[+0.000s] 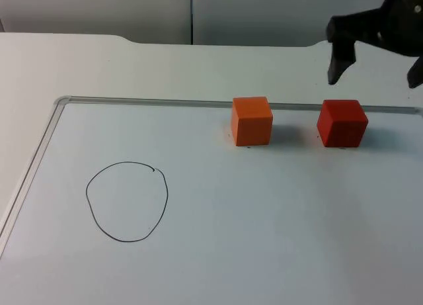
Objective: Pick up one cube with the left hand and another cube with the right hand. First place the cube in the right hand at the target position, then stack the cube in the left hand on top.
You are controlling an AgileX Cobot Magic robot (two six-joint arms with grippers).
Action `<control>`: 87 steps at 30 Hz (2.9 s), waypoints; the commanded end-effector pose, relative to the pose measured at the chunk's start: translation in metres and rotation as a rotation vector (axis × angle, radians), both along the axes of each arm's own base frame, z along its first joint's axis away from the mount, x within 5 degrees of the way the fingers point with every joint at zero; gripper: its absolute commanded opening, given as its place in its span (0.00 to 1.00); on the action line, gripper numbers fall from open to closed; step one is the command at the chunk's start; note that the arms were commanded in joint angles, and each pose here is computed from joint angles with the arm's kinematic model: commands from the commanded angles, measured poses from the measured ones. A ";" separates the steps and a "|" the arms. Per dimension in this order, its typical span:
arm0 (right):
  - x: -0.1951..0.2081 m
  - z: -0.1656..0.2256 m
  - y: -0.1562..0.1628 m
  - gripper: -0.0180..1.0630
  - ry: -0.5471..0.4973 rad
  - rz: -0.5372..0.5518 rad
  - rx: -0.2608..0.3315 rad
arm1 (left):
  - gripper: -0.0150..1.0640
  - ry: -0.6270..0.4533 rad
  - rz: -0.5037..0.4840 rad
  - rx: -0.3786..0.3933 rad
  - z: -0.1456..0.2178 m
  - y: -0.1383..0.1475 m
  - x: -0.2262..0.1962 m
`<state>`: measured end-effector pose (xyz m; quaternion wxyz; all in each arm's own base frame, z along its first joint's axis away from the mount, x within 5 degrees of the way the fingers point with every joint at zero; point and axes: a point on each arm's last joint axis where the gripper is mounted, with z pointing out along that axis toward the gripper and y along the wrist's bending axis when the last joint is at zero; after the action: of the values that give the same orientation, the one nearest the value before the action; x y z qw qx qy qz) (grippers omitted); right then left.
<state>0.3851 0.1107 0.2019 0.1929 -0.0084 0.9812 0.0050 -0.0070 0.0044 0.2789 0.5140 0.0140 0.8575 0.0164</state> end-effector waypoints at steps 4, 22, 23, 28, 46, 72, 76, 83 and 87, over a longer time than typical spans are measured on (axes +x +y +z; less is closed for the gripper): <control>0.012 -0.023 0.005 0.93 -0.026 -0.045 0.007 | 0.99 -0.012 -0.007 0.000 0.000 0.000 0.000; 0.025 -0.080 0.010 0.90 0.004 -0.041 0.004 | 0.99 -0.012 -0.007 0.000 0.000 0.000 0.000; 0.025 -0.083 0.010 0.87 0.009 -0.043 0.006 | 0.99 -0.012 -0.007 0.000 0.000 0.000 0.000; 0.025 -0.089 0.010 0.56 0.023 -0.046 0.005 | 0.99 -0.012 -0.007 0.000 0.000 0.000 0.000; -0.002 0.064 -0.002 0.01 -0.291 0.065 -0.005 | 0.99 -0.012 -0.007 0.000 0.000 0.000 0.000; -0.190 0.276 -0.068 0.01 -0.829 0.139 -0.040 | 0.99 -0.014 0.003 0.006 0.001 0.001 0.000; -0.191 0.275 -0.066 0.01 -0.824 0.181 -0.046 | 0.99 -0.014 0.003 0.006 0.001 0.001 0.000; -0.192 0.276 -0.056 0.01 -0.836 0.288 0.005 | 0.99 -0.014 0.004 0.004 0.001 0.001 0.000; -0.194 0.276 -0.050 0.01 -0.829 0.325 0.064 | 0.99 -0.014 0.004 0.004 0.001 0.001 0.000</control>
<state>0.1939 0.0591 0.4725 0.5542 -0.1513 0.8168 0.0534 -0.0070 0.0056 0.2790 0.5140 0.0136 0.8574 0.0235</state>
